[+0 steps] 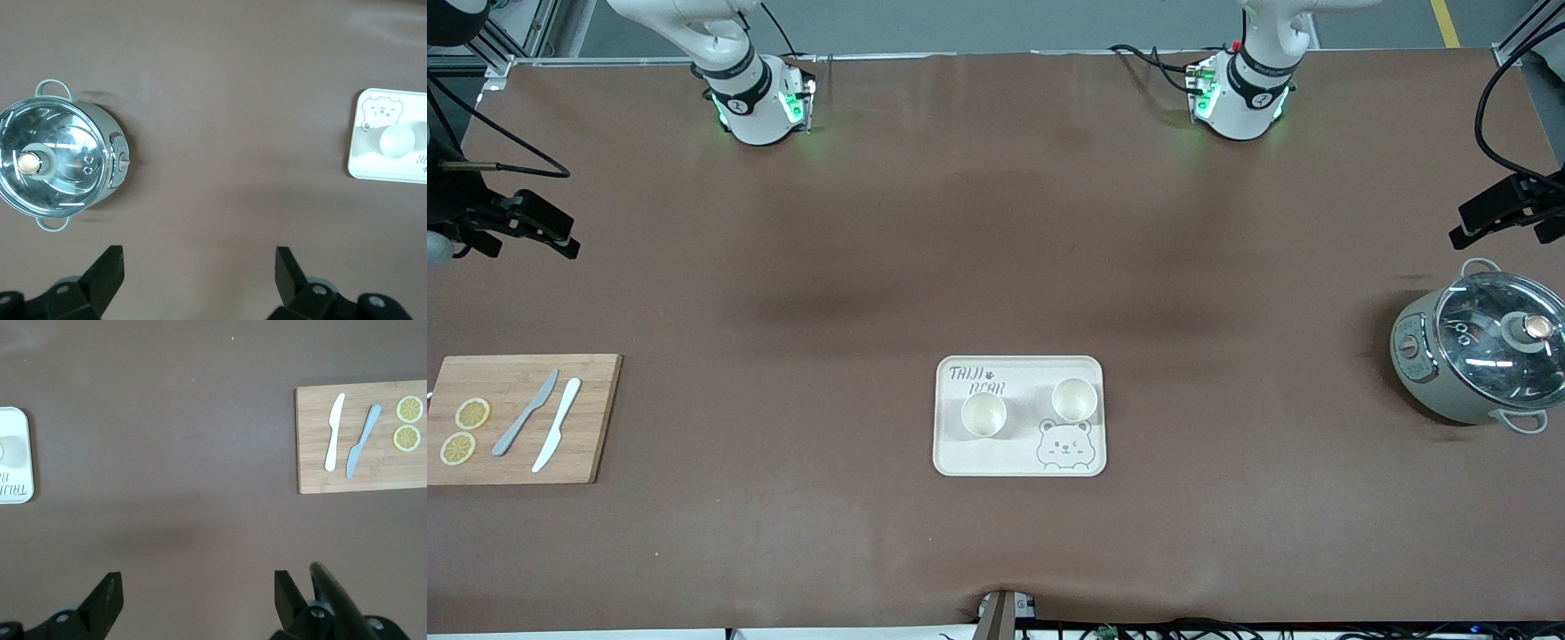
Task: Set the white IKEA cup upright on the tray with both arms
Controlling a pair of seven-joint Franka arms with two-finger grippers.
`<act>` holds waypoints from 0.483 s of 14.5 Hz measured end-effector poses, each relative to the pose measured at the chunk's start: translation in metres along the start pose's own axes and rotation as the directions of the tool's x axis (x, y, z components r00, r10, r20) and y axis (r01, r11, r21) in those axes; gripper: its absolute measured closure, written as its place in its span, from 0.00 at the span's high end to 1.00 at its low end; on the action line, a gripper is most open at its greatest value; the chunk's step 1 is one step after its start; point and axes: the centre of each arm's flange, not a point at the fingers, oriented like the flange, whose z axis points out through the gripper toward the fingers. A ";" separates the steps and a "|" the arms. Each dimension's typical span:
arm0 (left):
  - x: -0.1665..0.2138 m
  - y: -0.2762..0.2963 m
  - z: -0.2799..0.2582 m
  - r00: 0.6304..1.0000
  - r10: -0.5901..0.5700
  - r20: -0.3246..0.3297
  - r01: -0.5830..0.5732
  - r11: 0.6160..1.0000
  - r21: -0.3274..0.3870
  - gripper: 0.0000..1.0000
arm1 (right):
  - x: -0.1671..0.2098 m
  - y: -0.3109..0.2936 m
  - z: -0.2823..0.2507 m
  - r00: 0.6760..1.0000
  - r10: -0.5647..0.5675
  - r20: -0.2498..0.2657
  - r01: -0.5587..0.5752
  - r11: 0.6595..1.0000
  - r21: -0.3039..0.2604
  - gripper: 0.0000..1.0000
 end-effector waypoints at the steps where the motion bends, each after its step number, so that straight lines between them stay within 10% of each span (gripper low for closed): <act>1: 0.000 0.002 0.002 1.000 0.011 0.004 -0.011 1.000 0.000 1.00 | 0.000 0.000 -0.001 1.000 0.000 -0.001 0.000 1.000 0.000 1.00; 7: 0.001 0.025 0.023 0.993 0.108 0.042 -0.111 0.991 0.079 1.00 | 0.004 0.000 -0.007 1.000 0.001 -0.015 -0.001 1.000 0.000 1.00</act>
